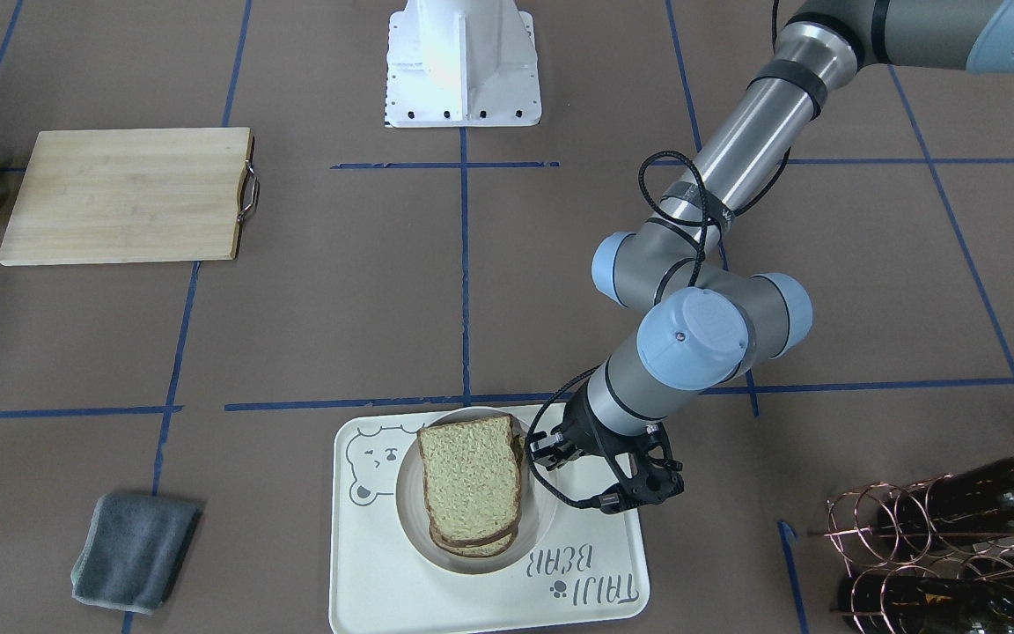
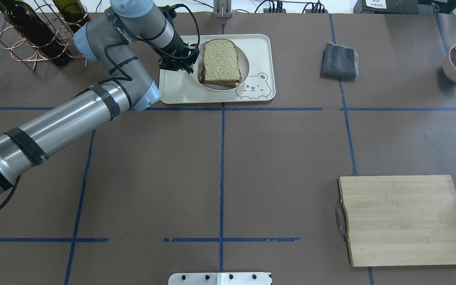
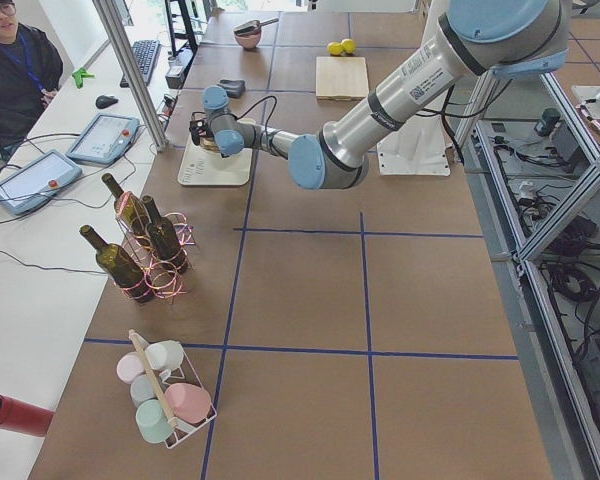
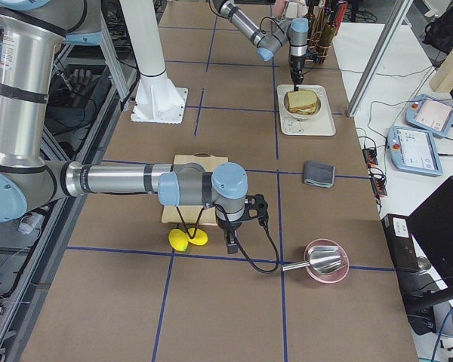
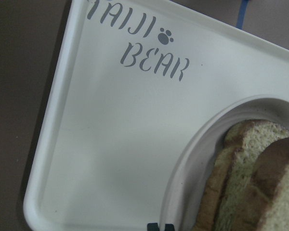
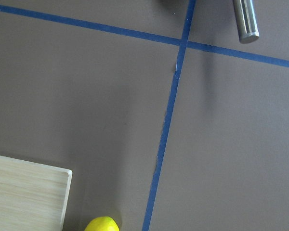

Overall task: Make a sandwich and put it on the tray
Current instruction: 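Lower the plate onto the tray and open the left gripper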

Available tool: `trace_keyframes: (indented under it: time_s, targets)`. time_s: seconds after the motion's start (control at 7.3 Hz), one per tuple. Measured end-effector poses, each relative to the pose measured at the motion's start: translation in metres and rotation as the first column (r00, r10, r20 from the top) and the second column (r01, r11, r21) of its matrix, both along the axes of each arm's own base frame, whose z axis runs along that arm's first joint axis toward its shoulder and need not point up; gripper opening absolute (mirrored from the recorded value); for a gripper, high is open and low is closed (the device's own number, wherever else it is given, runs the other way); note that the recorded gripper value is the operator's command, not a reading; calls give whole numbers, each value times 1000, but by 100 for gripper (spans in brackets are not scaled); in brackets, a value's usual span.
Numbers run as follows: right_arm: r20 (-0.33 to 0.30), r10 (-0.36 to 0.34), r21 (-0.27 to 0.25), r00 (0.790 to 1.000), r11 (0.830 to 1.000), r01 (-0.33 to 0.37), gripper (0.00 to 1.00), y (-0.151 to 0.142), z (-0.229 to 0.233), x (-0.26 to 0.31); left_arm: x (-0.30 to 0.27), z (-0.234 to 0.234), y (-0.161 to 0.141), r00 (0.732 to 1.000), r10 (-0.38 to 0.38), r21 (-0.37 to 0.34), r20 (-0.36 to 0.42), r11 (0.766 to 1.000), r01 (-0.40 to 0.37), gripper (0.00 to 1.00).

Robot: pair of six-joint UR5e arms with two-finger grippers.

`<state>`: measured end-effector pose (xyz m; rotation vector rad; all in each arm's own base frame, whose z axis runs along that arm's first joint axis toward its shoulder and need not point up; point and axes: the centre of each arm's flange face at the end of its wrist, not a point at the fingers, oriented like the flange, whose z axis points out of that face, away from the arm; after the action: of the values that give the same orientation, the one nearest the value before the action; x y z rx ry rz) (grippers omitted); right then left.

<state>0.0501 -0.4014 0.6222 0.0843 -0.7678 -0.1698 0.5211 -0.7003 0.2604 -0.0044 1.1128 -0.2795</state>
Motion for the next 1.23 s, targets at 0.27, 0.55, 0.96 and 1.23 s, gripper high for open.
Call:
trace_keyframes:
  time_s: [0.27,0.55,0.96,1.23]
  targets:
    - [0,1,1,1000,1000,-1,100,-1,-1,0,2,10,-2,1000,1,4,-3,1000,0,29]
    - [1,1,3,1000,1000,-1,100,-1,-2,0,4,14,-3,1000,0,4,0,1000,0,50]
    - [1,1,4,1000,1000,-1,100,-1,-2,0,4,13,-2,1000,3,18,-4,1000,-3,100]
    - [2,2,5,1000,1000,-2,100,-1,-3,0,-3,-3,-1,1000,16,75,-16,997,-15,100]
